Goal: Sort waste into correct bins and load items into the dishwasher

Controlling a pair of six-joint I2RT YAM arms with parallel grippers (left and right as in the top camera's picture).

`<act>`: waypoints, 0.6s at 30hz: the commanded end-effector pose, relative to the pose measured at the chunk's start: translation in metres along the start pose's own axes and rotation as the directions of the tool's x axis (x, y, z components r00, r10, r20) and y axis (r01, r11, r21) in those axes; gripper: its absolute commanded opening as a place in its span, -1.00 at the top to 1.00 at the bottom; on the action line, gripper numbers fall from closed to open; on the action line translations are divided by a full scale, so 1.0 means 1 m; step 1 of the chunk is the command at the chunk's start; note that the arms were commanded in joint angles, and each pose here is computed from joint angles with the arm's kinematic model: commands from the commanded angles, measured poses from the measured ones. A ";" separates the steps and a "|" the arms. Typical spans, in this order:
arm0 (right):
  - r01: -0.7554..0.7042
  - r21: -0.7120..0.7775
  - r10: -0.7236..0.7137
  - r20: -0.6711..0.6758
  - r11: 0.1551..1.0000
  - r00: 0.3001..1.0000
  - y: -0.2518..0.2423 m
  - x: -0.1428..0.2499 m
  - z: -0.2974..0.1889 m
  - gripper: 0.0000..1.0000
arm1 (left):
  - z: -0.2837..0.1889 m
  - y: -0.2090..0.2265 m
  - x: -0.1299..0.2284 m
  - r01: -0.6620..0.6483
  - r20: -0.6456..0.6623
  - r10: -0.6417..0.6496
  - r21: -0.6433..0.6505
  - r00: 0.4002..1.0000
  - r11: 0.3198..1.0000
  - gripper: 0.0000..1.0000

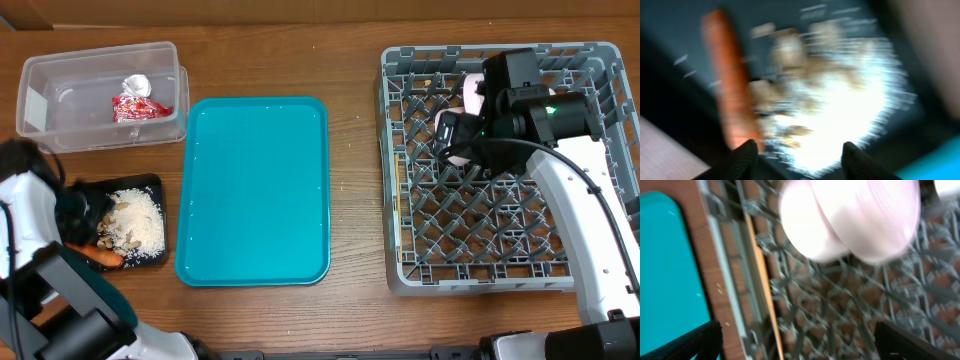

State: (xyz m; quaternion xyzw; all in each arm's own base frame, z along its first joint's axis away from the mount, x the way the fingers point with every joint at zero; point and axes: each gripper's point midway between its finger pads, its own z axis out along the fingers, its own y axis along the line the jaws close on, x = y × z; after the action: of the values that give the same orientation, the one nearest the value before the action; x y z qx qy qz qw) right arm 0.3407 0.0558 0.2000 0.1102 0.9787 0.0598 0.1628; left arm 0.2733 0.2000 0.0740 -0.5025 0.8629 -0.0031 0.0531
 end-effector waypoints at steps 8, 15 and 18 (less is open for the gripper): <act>0.215 -0.210 -0.211 0.041 0.954 0.977 0.040 -0.007 -0.005 -1.00 | -0.074 -0.135 0.145 -0.757 -0.027 0.775 0.198 0.631 0.623 -1.00; 0.127 -0.119 -0.140 -0.109 0.985 0.984 0.014 0.032 -0.012 -1.00 | -0.088 -0.094 0.193 -0.815 -0.189 0.818 0.112 0.544 0.568 -1.00; 0.131 -0.120 -0.134 -0.015 0.984 0.991 0.008 0.038 -0.026 -1.00 | -0.099 -0.089 0.196 -0.819 -0.017 0.828 0.135 0.560 0.557 -1.00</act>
State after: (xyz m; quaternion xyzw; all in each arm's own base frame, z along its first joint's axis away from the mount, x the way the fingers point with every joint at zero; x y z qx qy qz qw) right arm 0.3112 0.0782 0.1949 0.0246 0.9876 0.1139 0.1055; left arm 0.2544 -0.0230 0.1426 -0.0464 0.9960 -0.0539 -0.0532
